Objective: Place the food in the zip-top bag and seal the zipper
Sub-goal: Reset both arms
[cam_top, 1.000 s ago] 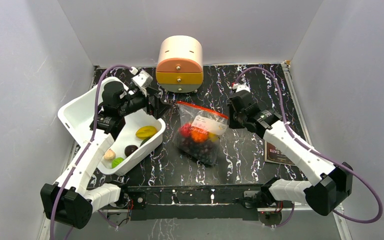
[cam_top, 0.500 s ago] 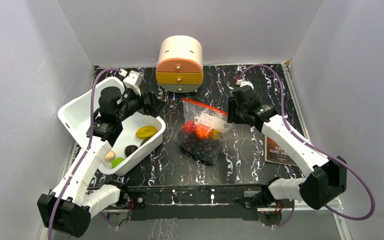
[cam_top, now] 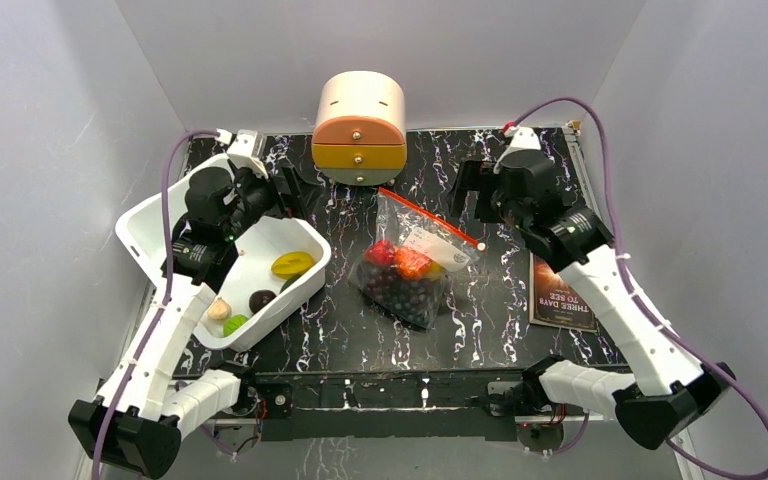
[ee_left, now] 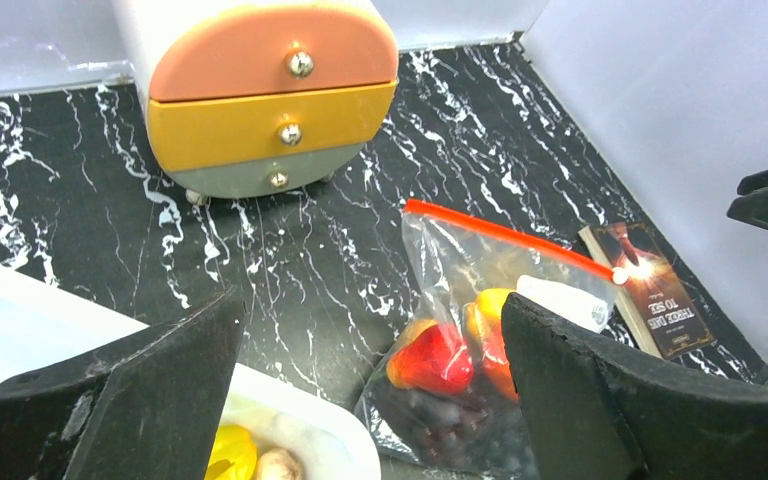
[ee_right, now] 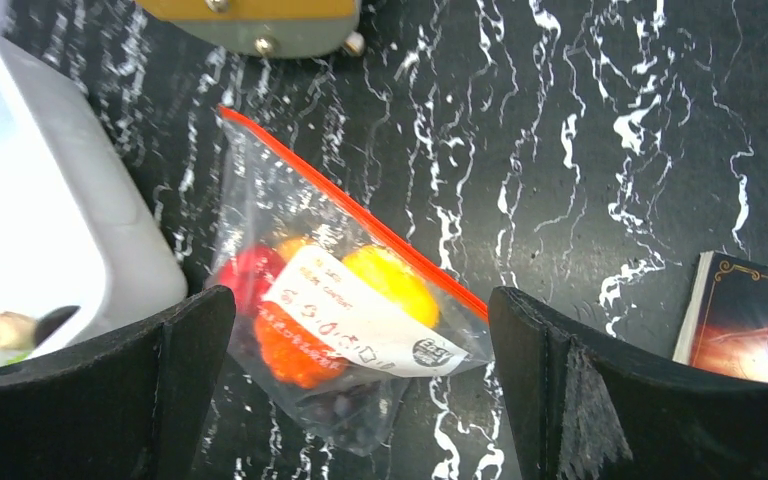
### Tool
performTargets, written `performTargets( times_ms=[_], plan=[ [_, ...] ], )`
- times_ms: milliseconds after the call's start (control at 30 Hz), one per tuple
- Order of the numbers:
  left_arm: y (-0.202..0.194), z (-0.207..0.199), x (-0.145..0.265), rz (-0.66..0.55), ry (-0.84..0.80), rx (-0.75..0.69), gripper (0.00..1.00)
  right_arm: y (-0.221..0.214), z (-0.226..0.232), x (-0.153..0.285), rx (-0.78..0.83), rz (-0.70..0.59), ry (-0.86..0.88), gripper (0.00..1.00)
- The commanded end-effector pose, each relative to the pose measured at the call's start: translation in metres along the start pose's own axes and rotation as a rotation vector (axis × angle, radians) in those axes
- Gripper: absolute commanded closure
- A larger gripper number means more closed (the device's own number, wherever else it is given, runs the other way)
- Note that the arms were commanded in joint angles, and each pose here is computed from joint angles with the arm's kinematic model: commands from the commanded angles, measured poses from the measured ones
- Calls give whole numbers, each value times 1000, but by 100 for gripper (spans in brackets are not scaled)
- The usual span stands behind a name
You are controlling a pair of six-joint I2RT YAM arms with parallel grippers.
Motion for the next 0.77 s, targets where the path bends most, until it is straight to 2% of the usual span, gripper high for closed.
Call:
performTargets(
  times_ms=[0,133,267,367,733],
  plan=[
    [33,-15,13,-80,-34,-8,1,47,12,40,-65,-204,88,2],
    [47,-20,20,-104,-29,-7,2,62,13,62,-95,-316,119,2],
    [59,-22,30,-185,-10,18,2,69,12,76,-130,-383,139,2],
    [65,-20,33,-220,12,17,2,66,12,78,-145,-388,151,2],
    [50,-12,27,-164,47,22,2,54,11,73,-188,-360,156,2]
  ],
)
Point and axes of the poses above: each gripper's point midway between its finger pads, its own x axis back along the fingers, its own z axis along the line the jaws close on, y = z × x, the point moved 5 cm from there along x, back along the fingers, and after that the axes turned 1 degree about x, right-handed, at the moved point
